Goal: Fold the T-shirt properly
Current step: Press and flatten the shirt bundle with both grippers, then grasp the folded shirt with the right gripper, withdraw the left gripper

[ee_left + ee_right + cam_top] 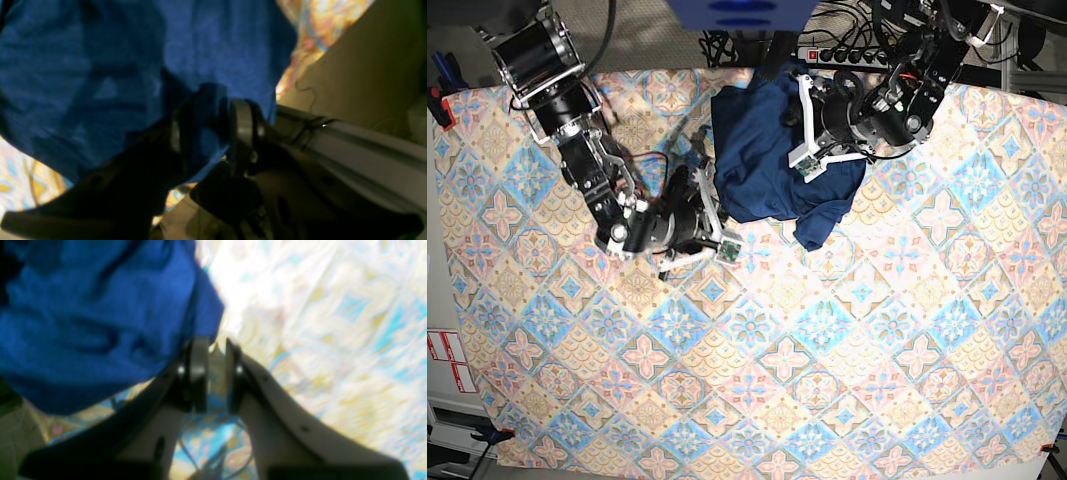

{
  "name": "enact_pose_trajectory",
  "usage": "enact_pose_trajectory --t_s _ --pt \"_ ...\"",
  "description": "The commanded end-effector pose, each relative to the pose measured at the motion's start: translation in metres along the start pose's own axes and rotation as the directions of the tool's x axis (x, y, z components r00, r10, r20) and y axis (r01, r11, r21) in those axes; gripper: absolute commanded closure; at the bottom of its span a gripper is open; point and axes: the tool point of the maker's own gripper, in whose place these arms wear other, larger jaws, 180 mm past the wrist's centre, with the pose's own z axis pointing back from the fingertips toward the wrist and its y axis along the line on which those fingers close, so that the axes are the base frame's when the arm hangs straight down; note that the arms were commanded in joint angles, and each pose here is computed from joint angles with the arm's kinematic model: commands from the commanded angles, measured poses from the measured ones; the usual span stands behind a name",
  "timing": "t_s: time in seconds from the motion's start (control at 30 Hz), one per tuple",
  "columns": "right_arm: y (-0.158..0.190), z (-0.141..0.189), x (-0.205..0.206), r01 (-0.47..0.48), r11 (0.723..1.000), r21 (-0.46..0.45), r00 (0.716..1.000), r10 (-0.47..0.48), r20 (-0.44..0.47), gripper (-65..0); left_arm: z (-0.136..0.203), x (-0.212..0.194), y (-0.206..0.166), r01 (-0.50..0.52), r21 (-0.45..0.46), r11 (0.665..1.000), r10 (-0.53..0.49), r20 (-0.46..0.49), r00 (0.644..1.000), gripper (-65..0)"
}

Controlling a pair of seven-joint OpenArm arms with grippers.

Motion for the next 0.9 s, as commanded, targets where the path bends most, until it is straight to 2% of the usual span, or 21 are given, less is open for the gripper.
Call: enact_pose_trajectory --t_s 0.0,0.23,0.47,0.53,0.63,0.87 --pt "-0.008 0.003 0.020 -0.003 1.000 -0.009 0.998 0.003 0.057 -8.2 0.001 -0.006 0.000 0.005 0.000 1.000 -0.005 -0.015 1.000 -17.3" --pt "0.003 -0.038 0.034 0.101 0.990 0.094 0.990 -0.109 0.084 -8.2 0.000 -0.026 0.003 0.011 0.003 1.000 -0.011 -0.076 0.997 -17.3" --pt "0.004 -0.065 -0.007 0.217 0.965 0.146 0.976 -0.214 -0.038 -8.3 -0.008 -0.058 0.030 -0.032 0.046 0.998 0.040 -0.175 0.984 -17.3" --pt "0.007 -0.065 -0.010 0.208 0.967 0.148 0.978 -0.202 -0.052 -8.3 -0.010 -0.059 0.042 -0.036 0.064 0.997 0.047 -0.189 0.981 -17.3" --pt "0.015 -0.059 -0.039 0.157 0.977 0.145 0.981 -0.137 -0.138 -8.2 -0.011 -0.054 0.058 -0.039 0.092 0.995 0.056 -0.192 0.980 -17.3" --pt "0.028 -0.032 -0.055 0.051 0.991 0.122 0.988 -0.032 -0.154 -8.2 -0.004 -0.039 0.101 0.038 0.232 0.972 0.011 -0.206 0.978 -17.3"
